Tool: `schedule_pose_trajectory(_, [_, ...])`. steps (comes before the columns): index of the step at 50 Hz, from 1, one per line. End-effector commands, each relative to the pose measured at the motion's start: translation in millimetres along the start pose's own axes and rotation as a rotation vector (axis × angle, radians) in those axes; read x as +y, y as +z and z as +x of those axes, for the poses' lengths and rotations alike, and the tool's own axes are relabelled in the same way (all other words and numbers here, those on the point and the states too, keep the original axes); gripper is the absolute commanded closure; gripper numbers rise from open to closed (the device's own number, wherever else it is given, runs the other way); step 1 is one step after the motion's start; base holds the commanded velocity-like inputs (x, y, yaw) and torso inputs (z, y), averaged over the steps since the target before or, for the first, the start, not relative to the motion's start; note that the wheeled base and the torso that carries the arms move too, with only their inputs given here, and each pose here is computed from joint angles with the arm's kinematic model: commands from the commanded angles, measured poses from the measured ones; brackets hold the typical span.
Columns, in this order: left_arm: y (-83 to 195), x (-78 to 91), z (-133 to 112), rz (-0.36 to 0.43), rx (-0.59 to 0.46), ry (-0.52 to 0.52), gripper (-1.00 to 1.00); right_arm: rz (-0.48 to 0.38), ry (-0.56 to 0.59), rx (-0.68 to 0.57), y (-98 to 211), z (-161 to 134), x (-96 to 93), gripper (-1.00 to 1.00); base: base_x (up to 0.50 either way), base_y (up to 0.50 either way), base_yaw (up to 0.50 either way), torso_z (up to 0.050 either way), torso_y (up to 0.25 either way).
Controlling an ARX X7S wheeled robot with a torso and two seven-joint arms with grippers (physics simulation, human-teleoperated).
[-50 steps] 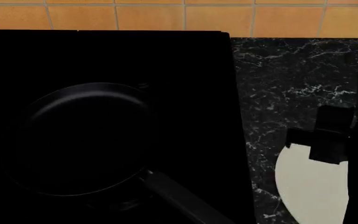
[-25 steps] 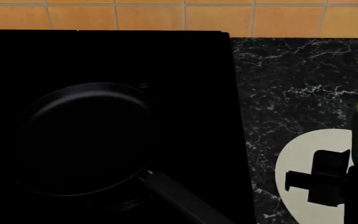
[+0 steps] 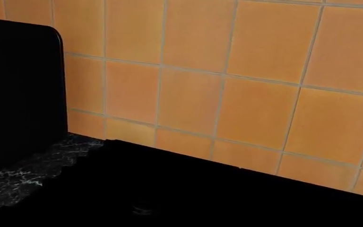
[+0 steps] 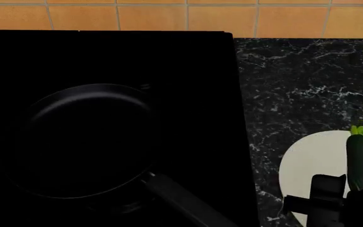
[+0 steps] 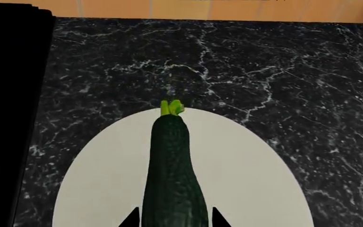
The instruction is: Pick the zucchini from the pan and place it on the plate.
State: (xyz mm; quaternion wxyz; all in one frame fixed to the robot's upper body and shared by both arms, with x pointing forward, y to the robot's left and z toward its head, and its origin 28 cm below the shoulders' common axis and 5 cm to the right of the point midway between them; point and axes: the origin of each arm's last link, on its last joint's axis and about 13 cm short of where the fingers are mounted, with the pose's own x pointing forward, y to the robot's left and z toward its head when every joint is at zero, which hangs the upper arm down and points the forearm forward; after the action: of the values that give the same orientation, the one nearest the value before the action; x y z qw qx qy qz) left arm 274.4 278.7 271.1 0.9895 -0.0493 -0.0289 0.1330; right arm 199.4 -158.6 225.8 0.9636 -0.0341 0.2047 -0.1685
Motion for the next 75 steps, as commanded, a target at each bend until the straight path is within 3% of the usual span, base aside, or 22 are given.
schedule_pose_trajectory(1, [-4,-2.9,4,-0.008,0.02,-0.015,-1.0,0.018,0.045,0.007,-5,1,0.9,1.0,0.0,0.0,0.0,0.0,0.0])
schedule_pose_trajectory(75, [-9,0.1,2,-0.012,0.031,0.001,-1.0,0.061,0.058,0.121,-23,17,0.7,1.0,0.0,0.0,0.0,0.0,0.0])
